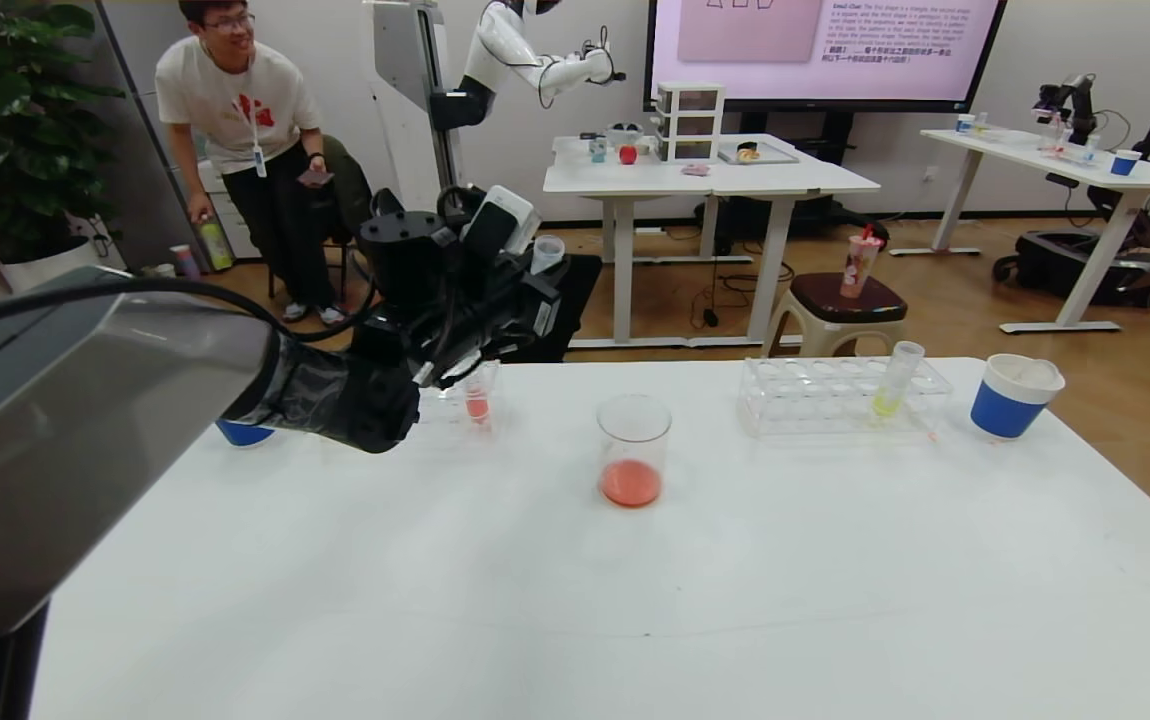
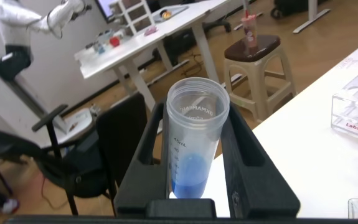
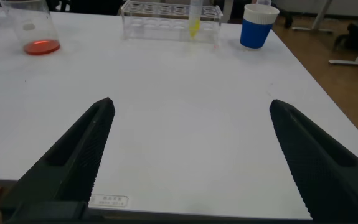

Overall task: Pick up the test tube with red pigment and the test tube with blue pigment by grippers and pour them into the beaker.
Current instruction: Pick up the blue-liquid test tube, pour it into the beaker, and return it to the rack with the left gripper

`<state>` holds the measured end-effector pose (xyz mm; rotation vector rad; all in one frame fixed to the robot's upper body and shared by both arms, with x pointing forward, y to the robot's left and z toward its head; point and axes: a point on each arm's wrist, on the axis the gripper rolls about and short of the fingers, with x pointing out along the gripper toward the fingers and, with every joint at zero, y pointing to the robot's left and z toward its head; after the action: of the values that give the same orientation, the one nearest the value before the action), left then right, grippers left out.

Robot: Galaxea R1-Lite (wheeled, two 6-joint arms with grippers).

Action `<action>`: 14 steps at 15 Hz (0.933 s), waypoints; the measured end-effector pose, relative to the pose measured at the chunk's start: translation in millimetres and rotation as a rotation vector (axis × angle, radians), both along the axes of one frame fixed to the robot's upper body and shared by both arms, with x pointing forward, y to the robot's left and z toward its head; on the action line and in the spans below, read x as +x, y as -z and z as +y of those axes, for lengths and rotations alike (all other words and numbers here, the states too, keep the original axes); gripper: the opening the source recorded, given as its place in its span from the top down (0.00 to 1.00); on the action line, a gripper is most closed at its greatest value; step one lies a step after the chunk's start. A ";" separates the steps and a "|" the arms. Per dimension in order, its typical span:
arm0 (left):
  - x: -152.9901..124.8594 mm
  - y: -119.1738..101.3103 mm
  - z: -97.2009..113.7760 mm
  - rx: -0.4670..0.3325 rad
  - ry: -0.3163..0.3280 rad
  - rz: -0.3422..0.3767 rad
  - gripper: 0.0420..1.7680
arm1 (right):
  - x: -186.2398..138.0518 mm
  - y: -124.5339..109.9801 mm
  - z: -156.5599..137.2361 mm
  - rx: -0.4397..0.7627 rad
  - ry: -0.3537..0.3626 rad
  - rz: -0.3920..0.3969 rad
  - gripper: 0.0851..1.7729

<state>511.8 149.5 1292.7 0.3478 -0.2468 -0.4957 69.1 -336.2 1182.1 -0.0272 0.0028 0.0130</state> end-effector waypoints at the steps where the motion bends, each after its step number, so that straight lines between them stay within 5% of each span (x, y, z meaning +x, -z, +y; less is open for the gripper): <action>1: 2.0 5.9 -3.3 0.035 0.046 -0.042 0.73 | 0.0 0.0 0.0 0.000 0.000 0.000 0.02; 6: 7.0 28.0 -11.5 0.243 0.196 -0.178 0.73 | 0.0 0.0 0.0 0.000 0.000 0.000 0.02; 14: 22.0 35.3 -20.9 0.488 0.348 -0.522 0.73 | 0.0 0.0 0.0 0.000 0.000 0.000 0.02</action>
<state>533.8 128.5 1257.3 0.9229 -0.7047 -0.8063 69.1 -336.2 1182.1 -0.0272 0.0028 0.0130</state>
